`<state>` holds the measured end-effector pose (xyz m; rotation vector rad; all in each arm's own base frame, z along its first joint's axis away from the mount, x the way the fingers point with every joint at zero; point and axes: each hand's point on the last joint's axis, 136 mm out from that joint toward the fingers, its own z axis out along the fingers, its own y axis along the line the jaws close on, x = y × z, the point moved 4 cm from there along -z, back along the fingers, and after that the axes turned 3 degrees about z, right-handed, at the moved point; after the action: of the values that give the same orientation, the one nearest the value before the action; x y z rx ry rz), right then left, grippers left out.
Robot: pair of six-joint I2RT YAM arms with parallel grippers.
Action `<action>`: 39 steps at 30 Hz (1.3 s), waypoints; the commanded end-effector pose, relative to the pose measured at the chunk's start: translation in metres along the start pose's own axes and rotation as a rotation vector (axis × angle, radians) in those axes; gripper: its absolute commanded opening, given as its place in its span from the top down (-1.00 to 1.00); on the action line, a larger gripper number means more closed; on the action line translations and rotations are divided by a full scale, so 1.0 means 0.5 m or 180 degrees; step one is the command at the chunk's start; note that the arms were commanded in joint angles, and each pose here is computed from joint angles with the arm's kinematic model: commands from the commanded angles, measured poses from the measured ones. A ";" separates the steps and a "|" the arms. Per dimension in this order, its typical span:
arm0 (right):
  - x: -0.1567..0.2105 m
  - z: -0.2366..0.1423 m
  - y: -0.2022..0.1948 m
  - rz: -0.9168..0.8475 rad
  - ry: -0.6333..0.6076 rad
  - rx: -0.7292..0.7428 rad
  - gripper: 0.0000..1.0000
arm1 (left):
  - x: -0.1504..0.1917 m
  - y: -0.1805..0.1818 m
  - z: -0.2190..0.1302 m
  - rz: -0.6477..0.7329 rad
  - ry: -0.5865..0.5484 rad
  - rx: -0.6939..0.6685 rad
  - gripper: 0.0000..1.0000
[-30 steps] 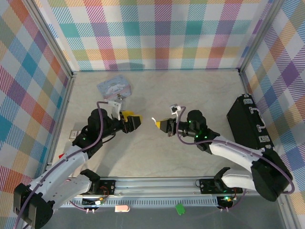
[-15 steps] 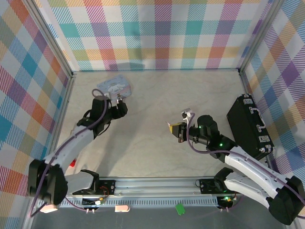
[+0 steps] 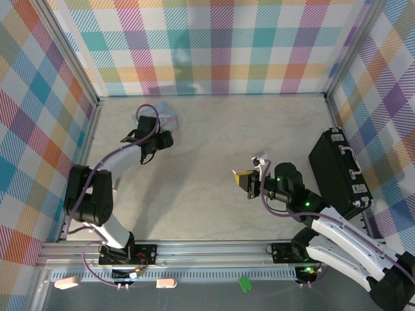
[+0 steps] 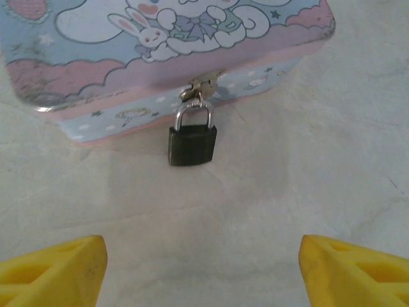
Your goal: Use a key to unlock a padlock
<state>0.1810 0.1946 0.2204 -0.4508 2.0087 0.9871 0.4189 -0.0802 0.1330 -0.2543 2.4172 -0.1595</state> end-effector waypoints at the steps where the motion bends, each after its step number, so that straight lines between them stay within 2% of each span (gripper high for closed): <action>1: 0.014 -0.003 -0.005 -0.0074 0.0009 0.0018 1.00 | -0.024 0.000 0.031 -0.0003 -0.0007 -0.0006 -0.48; 9: 0.024 0.002 -0.010 -0.0092 0.0028 0.0004 1.00 | -0.024 0.018 0.101 -0.0157 0.0025 -0.0023 -0.44; 15: 0.028 0.007 -0.014 -0.0120 0.0036 0.0016 1.00 | -0.025 0.026 0.139 -0.0216 0.0052 0.0072 -0.32; 23: 0.033 0.016 -0.020 -0.0134 0.0068 0.0042 1.00 | -0.045 0.023 0.156 -0.0255 0.0063 0.0153 -0.16; 39: 0.044 0.016 -0.029 -0.0143 0.0072 0.0087 1.00 | -0.027 0.004 0.169 -0.0525 0.0066 0.0480 0.07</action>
<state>0.1800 0.1926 0.1900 -0.4770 2.0609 0.9436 0.4840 -0.0810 0.0752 -0.3562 2.4252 -0.3600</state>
